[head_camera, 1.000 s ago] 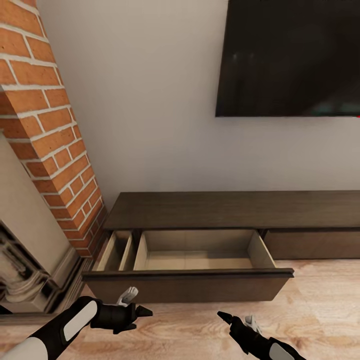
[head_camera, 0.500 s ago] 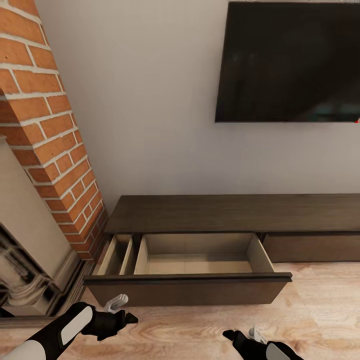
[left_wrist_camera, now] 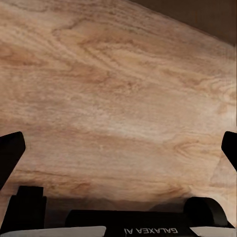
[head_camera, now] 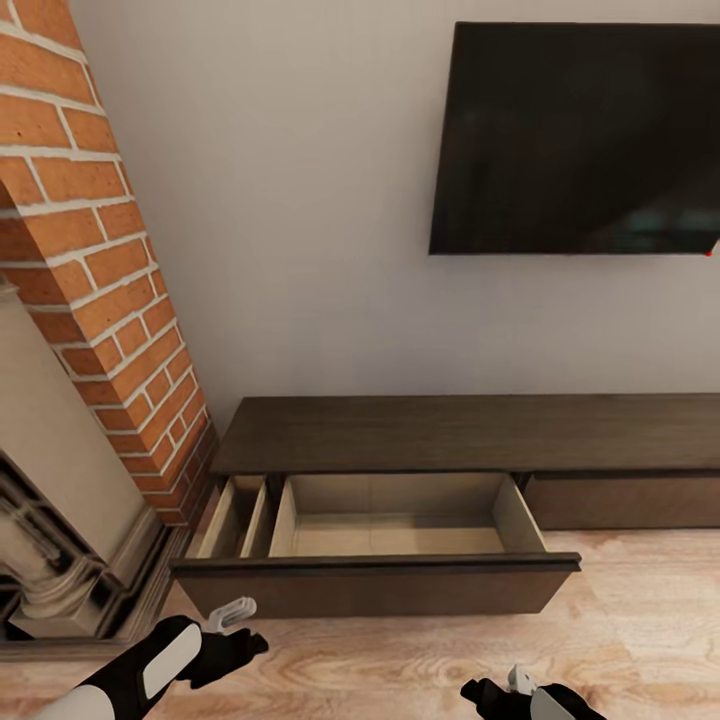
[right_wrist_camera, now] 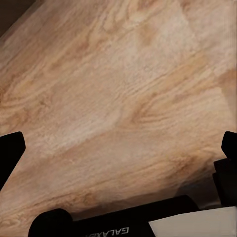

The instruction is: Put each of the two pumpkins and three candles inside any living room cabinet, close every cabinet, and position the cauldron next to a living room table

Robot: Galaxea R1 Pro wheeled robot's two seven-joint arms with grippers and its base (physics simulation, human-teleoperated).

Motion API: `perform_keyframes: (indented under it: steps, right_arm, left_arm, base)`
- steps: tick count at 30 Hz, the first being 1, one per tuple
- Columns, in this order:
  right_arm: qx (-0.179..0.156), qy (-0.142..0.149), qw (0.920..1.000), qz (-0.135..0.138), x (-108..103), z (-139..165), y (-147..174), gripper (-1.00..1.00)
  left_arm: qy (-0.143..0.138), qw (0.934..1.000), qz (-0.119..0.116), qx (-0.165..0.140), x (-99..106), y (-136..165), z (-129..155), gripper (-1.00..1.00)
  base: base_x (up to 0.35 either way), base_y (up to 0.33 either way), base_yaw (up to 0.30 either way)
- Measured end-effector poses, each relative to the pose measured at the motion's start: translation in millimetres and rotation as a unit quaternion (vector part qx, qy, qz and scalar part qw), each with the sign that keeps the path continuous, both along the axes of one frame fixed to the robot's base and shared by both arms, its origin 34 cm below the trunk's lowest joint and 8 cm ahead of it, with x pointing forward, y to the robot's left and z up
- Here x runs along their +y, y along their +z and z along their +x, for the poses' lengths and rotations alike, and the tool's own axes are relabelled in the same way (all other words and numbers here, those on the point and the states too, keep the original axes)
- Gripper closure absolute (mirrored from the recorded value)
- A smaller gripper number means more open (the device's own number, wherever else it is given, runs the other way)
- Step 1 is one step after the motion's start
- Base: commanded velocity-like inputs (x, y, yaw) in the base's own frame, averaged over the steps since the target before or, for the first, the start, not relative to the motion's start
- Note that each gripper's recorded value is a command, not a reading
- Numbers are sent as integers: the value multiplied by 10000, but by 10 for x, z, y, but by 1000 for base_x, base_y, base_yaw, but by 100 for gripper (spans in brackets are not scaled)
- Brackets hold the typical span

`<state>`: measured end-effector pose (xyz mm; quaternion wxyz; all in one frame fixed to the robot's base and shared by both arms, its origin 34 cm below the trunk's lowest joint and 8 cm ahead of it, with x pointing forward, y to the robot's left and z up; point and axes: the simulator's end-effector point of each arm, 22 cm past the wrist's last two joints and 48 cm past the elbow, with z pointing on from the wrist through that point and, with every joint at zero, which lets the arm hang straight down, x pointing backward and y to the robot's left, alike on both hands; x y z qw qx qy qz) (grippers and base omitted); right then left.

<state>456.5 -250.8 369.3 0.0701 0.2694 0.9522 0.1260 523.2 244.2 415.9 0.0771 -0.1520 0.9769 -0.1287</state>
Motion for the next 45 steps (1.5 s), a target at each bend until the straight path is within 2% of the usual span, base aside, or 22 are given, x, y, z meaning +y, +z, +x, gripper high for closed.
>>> perform_keyframes:
  steps: [7, 16, 18, 23, 24, 28, 30, 33, 38, 45]
  right_arm:
    - [-58, 37, 10000, -58, -15, 37, 136, -100]
    - [-66, 32, 9999, -126, -48, 51, 301, -100]
    - [25, 11, 9996, -267, -110, 18, 320, -100]
    - [270, -39, 9957, -886, -377, -69, 374, -100]
    - [272, -50, 9953, -931, -396, -67, 392, -100]
    - [273, -16, 9928, -1163, -491, -62, 467, -100]
    - [252, 124, 9913, -1285, -531, -54, 505, -100]
    - [242, 266, 9880, -1501, -622, -68, 557, -100]
    - [311, 231, 9787, -2016, -838, -64, 685, -100]
    - [277, 218, 9771, -2099, -868, -38, 820, -100]
  left_arm:
    - [97, 9998, 139, -50, 99, 88, 6, -100]
    - [114, 9998, 158, -38, 118, 251, 17, -100]
    - [116, 9998, 158, -41, 118, 291, 25, -100]
    - [123, 9997, 204, -22, 141, 376, 22, -100]
    - [127, 9996, 232, -9, 155, 390, 16, -100]
    - [239, 9975, 631, 234, 401, 374, -129, -100]
    - [266, 9966, 718, 296, 448, 390, -166, -100]
    - [281, 9962, 759, 321, 409, 423, -187, -100]
    - [414, 9933, 1031, 305, 529, 471, -213, -100]
    - [432, 9929, 1062, 302, 541, 592, -205, -100]
  base:
    - [0, 0, 0]
    - [0, 0, 0]
    - [0, 0, 0]
    - [0, 0, 0]
    - [0, 0, 0]
    - [0, 0, 0]
    - [0, 0, 0]
    - [0, 0, 0]
    - [0, 0, 0]
    - [0, 0, 0]
